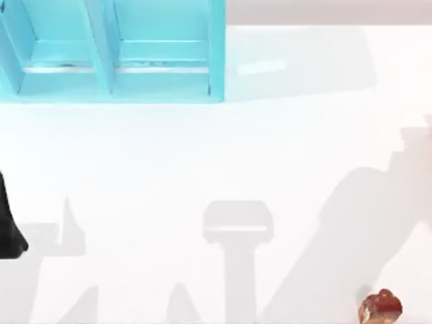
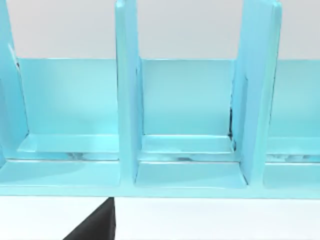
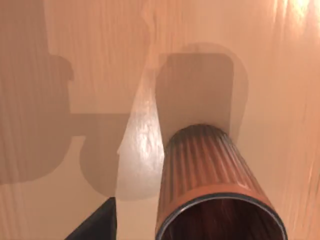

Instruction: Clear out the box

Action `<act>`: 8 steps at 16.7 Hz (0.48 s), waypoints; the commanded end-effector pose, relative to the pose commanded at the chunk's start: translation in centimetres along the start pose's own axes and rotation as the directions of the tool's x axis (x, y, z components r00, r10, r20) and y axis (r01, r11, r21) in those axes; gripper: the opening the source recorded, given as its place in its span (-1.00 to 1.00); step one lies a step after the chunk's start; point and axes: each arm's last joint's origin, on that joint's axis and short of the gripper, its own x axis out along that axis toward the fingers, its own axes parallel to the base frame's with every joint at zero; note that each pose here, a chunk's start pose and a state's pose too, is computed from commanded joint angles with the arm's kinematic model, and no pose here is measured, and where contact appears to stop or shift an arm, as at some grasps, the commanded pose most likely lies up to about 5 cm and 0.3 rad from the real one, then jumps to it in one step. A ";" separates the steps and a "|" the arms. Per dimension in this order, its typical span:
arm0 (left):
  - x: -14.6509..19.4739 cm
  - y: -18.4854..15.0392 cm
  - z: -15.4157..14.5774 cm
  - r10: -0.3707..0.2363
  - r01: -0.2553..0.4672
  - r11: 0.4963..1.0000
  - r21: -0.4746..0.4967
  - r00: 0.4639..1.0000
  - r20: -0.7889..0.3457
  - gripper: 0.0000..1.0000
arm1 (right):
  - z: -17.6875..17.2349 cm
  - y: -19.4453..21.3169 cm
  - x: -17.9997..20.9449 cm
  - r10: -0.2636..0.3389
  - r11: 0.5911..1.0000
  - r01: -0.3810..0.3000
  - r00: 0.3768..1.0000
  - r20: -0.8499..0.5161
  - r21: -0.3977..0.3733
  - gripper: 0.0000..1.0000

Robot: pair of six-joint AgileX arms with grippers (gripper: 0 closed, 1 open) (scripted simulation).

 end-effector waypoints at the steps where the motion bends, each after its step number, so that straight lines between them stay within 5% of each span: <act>1: 0.0 0.0 0.0 0.000 0.000 1.000 0.000 1.000 0.000 1.00 | 0.1 0.1 1.2 0.001 1.000 -0.001 1.000 -0.002 -0.001 1.00; 8: 0.0 0.0 0.0 0.000 0.000 1.000 0.000 1.000 0.000 1.00 | -2.5 -1.4 4.5 0.002 1.000 -0.002 1.000 -0.003 0.000 1.00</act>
